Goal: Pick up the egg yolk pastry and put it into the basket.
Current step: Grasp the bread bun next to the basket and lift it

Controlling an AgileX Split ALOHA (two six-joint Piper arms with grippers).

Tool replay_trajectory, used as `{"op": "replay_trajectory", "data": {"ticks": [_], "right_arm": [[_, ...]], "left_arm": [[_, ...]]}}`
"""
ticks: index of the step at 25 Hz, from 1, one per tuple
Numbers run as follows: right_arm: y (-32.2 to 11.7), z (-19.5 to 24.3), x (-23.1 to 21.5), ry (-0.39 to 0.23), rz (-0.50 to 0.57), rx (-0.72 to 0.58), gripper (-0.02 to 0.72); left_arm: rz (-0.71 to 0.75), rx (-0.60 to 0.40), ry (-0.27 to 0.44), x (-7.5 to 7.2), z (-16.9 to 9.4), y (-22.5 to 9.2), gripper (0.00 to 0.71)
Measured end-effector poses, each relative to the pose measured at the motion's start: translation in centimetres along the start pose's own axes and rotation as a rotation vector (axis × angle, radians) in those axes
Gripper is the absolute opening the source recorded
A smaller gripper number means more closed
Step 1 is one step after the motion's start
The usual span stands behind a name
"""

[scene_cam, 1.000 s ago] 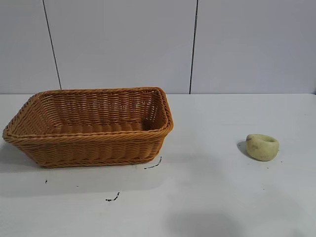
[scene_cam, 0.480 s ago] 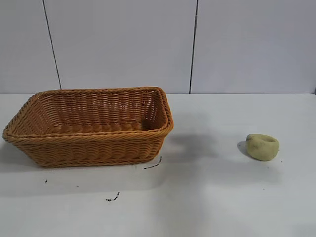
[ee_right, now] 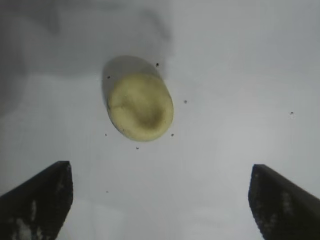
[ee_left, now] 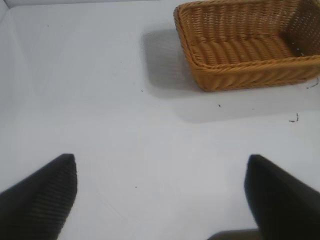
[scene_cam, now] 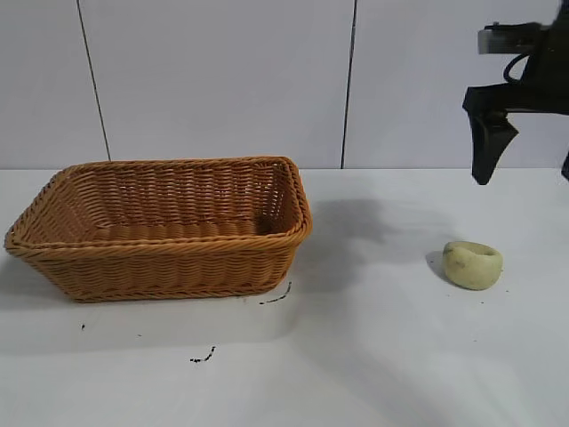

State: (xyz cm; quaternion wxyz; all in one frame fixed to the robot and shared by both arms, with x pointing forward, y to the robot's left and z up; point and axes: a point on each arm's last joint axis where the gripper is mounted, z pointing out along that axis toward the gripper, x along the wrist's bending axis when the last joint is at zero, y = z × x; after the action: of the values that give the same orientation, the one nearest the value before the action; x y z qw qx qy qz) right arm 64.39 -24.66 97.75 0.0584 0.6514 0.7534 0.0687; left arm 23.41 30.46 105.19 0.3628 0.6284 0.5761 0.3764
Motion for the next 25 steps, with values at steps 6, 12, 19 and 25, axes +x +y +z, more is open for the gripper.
{"op": "replay_trajectory", "data": {"ticks": [6, 12, 19, 25], "right_arm": [[0.2, 2.5, -0.1, -0.004, -0.002, 0.035, 0.685], [0.2, 6.7, -0.2, -0.008, -0.003, 0.096, 0.685], [0.1, 9.2, -0.2, -0.003, 0.0, 0.117, 0.682], [0.0, 9.6, -0.2, -0.003, -0.003, 0.121, 0.559]], "left_arm": [[0.0, 0.0, 0.0, 0.0, 0.0, 0.0, 0.693], [0.0, 0.0, 0.0, 0.0, 0.0, 0.0, 0.693], [0.0, 0.0, 0.0, 0.0, 0.0, 0.0, 0.693], [0.0, 0.0, 0.0, 0.0, 0.0, 0.0, 0.693]]}}
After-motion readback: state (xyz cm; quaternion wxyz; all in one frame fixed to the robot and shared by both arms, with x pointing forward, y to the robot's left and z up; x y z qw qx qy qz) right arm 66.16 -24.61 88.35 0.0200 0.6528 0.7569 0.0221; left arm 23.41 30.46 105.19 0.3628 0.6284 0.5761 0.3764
